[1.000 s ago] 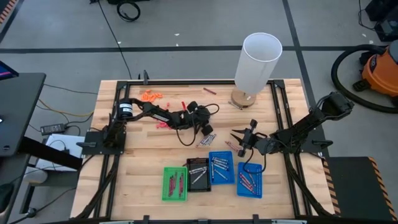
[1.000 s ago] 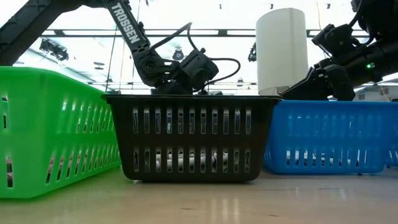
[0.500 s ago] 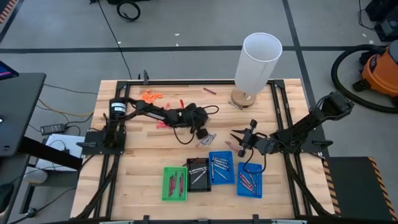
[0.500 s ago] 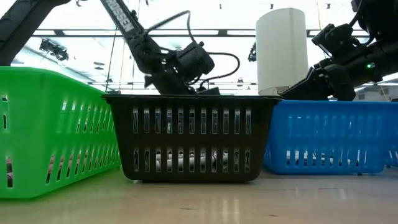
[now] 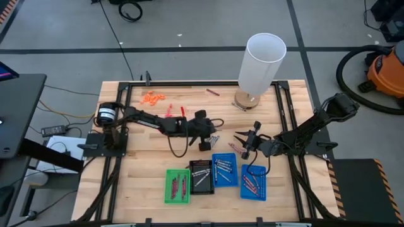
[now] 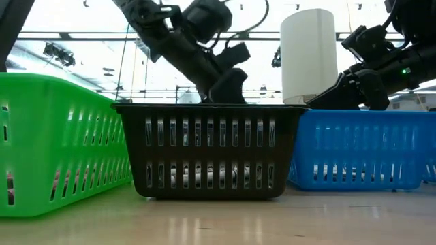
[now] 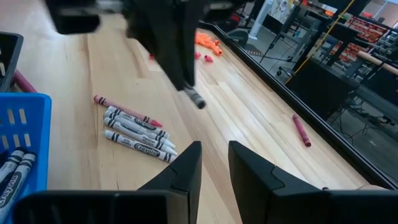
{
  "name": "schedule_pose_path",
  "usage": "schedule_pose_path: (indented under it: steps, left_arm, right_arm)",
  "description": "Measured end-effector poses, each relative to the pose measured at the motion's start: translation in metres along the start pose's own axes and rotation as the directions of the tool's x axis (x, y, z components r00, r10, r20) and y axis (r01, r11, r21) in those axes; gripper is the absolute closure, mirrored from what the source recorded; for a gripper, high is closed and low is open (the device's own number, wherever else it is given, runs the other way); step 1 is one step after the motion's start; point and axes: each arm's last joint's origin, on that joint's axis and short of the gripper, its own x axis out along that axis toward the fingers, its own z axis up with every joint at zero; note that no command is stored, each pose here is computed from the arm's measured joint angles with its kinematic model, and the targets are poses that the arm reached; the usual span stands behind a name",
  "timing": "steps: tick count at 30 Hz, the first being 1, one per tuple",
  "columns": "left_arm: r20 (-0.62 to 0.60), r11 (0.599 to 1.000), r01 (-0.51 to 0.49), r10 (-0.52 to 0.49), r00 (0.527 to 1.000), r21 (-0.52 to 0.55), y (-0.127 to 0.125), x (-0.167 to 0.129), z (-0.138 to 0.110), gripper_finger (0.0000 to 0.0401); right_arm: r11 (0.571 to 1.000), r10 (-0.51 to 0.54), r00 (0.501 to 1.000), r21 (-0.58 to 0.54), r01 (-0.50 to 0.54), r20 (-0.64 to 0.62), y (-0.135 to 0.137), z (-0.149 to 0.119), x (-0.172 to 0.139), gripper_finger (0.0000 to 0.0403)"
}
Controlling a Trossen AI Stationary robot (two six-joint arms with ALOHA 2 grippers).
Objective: Sort crayons
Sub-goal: Put the black crayon into the left blue bin
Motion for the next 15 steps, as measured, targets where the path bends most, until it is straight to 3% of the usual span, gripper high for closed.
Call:
schedule_pose_path:
  steps: [6, 15]
  left_arm:
    - [0.104, 0.992, 0.099, -0.107, 0.989, 0.075, -0.021, -0.006, 0.011, 0.0383]
    - [0.198, 0.956, 0.266, -0.287, 0.937, 0.127, -0.029, -0.009, 0.019, 0.0383]
  right_arm:
    - [1.000, 0.000, 1.000, -0.007, 0.000, -0.005, 0.000, -0.001, 0.000, 0.0314]
    - [1.000, 0.000, 1.000, -0.009, 0.000, -0.004, 0.000, -0.001, 0.000, 0.0314]
